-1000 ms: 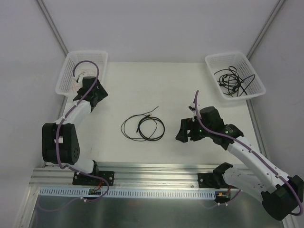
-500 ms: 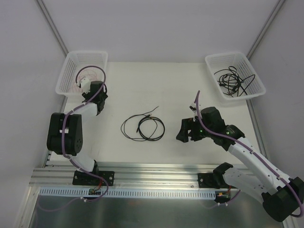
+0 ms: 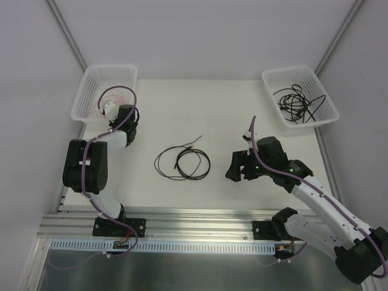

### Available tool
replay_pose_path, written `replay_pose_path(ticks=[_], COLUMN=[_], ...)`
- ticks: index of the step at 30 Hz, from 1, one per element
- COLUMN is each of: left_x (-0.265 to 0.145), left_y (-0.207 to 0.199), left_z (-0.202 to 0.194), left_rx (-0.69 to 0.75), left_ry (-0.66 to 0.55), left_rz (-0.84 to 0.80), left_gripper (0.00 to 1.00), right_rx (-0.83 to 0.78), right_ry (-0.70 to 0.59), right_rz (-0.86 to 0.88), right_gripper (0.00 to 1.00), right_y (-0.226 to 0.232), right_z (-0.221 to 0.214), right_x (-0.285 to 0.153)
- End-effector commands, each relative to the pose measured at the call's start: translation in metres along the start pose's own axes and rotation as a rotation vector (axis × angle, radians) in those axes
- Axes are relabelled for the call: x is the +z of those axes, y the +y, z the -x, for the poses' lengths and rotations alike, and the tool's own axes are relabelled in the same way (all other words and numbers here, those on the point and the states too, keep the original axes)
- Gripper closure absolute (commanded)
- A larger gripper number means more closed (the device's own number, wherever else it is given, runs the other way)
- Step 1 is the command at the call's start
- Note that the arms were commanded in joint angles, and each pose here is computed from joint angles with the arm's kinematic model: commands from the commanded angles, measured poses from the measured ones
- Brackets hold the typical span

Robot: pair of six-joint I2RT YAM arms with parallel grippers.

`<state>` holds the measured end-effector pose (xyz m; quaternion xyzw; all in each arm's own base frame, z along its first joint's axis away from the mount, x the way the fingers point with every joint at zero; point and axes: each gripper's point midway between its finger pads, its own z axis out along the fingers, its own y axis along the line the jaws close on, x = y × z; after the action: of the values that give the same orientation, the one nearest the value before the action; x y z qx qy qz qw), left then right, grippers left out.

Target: Untangle the cables

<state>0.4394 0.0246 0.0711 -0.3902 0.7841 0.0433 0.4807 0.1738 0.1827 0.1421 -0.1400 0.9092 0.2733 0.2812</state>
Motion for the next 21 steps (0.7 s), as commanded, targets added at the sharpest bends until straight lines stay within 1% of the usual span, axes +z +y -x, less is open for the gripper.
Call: replay_pose_path(ticks=[1, 2, 5, 6, 8, 10, 11, 13, 14, 15, 16, 17, 18, 19, 20, 21], left_x=[0.001, 0.000, -0.005, -0.010, -0.021, -0.038, -0.047, -0.066, -0.074, -0.084, -0.089, -0.097, -0.099, -0.104, -0.101, -0.095], left_y=[-0.013, -0.012, -0.009, -0.010, -0.009, -0.014, -0.011, -0.018, -0.014, -0.020, -0.026, -0.028, -0.031, -0.041, -0.039, -0.039], left_z=[0.017, 0.016, 0.012, 0.014, 0.008, 0.017, 0.012, 0.031, 0.028, 0.039, 0.060, 0.067, 0.078, 0.103, 0.120, 0.127], left_rx=[-0.047, -0.046, -0.024, -0.017, 0.024, 0.055, 0.088, 0.127, 0.156, 0.162, 0.170, 0.171, 0.187, 0.175, 0.164, 0.185], left_ry=[-0.047, -0.046, -0.023, -0.018, 0.034, 0.046, 0.095, 0.096, 0.143, 0.136, 0.111, 0.127, 0.117, 0.082, 0.064, 0.061], left_rz=[-0.012, -0.011, -0.018, -0.034, -0.059, -0.105, -0.111, -0.151, -0.148, -0.184, -0.208, -0.236, -0.256, -0.283, -0.283, -0.276], left_gripper=[0.83, 0.92, 1.00, 1.00, 1.00, 1.00, 1.00, 1.00, 1.00, 1.00, 1.00, 1.00, 1.00, 1.00, 1.00, 1.00], right_rx=[-0.013, -0.013, -0.014, -0.014, -0.015, -0.014, -0.013, -0.009, -0.007, -0.009, -0.005, -0.006, -0.006, -0.002, -0.002, 0.004], right_ry=[-0.011, -0.012, -0.018, -0.020, -0.024, -0.029, -0.029, -0.027, -0.024, -0.026, -0.029, -0.030, -0.031, -0.030, -0.027, -0.028], right_rz=[-0.002, -0.004, 0.000, 0.001, -0.001, -0.004, -0.002, -0.001, 0.001, 0.001, 0.002, 0.003, 0.002, 0.000, -0.001, -0.003], right_gripper=[0.19, 0.18, 0.19, 0.19, 0.19, 0.19, 0.19, 0.19, 0.19, 0.19, 0.19, 0.19, 0.18, 0.19, 0.19, 0.19], right_y=[0.000, 0.000, 0.001, 0.002, 0.002, 0.002, 0.002, 0.002, 0.002, 0.002, 0.003, 0.003, 0.003, 0.003, 0.002, 0.002], right_z=[0.000, 0.000, 0.002, 0.003, 0.003, 0.004, 0.003, 0.002, 0.001, 0.002, 0.003, 0.003, 0.003, 0.003, 0.003, 0.003], right_x=[-0.004, -0.004, -0.005, -0.006, -0.008, -0.009, -0.009, -0.009, -0.009, -0.009, -0.010, -0.010, -0.010, -0.010, -0.010, -0.010])
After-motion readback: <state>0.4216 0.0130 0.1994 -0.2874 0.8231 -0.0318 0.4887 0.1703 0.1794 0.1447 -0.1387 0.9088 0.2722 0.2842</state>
